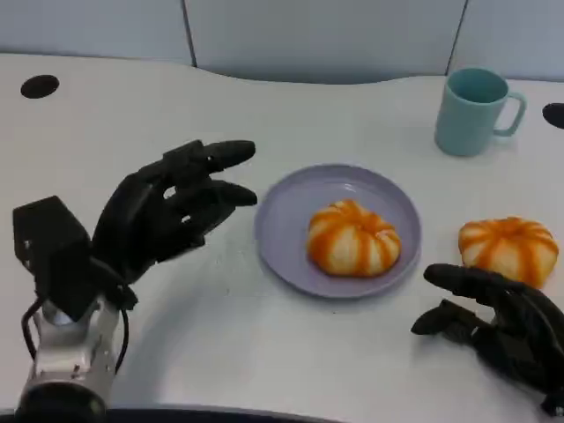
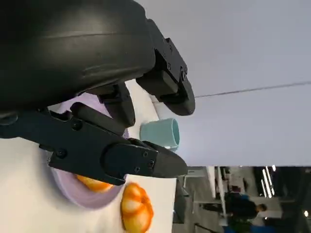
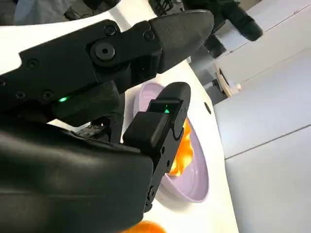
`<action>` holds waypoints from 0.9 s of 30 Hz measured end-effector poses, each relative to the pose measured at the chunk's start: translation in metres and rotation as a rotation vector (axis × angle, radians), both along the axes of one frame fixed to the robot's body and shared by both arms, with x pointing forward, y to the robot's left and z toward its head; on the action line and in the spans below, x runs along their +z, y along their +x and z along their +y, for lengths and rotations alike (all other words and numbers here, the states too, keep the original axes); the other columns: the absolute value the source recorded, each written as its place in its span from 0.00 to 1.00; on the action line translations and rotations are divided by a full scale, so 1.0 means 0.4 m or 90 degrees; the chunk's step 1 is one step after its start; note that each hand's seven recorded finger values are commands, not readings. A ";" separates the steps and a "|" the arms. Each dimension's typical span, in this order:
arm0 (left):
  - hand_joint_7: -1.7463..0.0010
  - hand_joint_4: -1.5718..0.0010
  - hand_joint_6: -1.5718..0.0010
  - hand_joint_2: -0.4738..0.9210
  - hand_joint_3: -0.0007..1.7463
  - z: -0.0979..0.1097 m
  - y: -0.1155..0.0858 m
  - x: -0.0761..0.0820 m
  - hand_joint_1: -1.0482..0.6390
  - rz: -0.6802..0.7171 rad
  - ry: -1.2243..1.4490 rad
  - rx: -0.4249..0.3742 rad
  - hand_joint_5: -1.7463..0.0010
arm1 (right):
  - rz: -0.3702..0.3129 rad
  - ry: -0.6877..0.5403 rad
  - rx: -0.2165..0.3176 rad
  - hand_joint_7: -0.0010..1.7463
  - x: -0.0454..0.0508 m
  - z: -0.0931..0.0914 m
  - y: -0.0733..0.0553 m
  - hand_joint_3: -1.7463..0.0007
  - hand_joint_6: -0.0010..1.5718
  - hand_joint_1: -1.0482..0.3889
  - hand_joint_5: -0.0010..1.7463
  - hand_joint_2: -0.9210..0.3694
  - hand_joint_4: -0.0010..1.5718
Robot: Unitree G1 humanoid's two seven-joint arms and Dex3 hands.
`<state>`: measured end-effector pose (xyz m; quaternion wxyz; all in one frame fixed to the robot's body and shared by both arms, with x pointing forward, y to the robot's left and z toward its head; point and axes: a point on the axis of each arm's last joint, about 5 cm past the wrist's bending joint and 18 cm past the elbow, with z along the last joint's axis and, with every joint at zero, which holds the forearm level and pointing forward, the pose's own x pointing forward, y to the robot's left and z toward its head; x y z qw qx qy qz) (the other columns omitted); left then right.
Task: Grasp the bread from the table and place it into the plate.
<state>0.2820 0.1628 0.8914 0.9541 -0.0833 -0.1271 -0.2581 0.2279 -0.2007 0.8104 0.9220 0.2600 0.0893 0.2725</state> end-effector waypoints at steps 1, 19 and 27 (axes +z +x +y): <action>0.74 0.81 0.64 1.00 0.12 0.006 -0.009 -0.008 0.27 0.020 -0.028 0.003 0.25 | 0.000 -0.001 0.000 0.02 0.000 0.001 0.001 0.95 0.63 0.44 0.64 0.00 0.38; 0.35 0.84 0.78 1.00 0.13 0.057 -0.129 -0.067 0.30 0.177 -0.160 0.051 0.13 | 0.001 -0.011 0.005 0.01 0.002 0.000 0.002 0.94 0.62 0.44 0.63 0.00 0.37; 0.19 0.84 0.83 1.00 0.10 0.057 -0.131 -0.065 0.33 0.177 -0.165 0.056 0.03 | 0.001 -0.011 0.006 0.01 0.003 0.000 0.002 0.94 0.62 0.43 0.63 0.00 0.37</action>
